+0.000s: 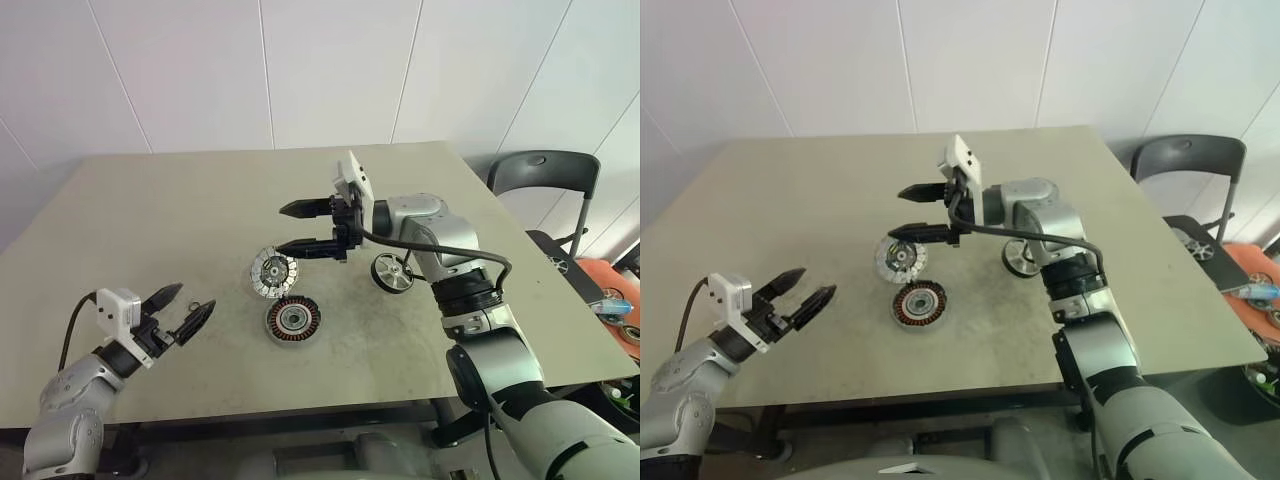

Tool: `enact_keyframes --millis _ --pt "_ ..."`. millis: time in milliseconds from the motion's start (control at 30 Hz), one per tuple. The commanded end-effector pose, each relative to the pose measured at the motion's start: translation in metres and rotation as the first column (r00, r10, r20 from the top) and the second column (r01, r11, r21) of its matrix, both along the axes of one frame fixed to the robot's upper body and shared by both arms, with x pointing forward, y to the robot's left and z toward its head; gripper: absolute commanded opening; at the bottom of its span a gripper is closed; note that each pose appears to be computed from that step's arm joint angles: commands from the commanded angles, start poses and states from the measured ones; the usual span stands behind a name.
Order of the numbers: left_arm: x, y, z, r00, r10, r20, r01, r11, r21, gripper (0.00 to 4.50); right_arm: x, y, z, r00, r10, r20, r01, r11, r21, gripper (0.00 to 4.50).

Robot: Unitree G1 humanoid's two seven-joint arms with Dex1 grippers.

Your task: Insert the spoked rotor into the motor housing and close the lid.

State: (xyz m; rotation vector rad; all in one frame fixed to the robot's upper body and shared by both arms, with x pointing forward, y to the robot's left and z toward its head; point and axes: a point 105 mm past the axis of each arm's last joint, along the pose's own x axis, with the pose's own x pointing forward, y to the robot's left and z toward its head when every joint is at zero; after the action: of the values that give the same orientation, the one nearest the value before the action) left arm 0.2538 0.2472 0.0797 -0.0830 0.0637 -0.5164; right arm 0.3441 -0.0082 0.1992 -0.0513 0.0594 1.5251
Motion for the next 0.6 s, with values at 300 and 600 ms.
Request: enact_keyframes --millis 300,600 --pt "0.028 0.030 -0.025 0.973 0.226 -0.033 -0.219 0.964 0.147 4.50 -0.007 0.000 0.005 0.999 -0.032 -0.021 0.033 0.996 0.089 4.39" --pt "0.036 0.016 -0.034 0.980 0.186 -0.069 -0.175 0.974 0.143 4.50 -0.007 -0.001 0.005 0.998 -0.053 -0.025 0.055 0.993 0.104 4.39"
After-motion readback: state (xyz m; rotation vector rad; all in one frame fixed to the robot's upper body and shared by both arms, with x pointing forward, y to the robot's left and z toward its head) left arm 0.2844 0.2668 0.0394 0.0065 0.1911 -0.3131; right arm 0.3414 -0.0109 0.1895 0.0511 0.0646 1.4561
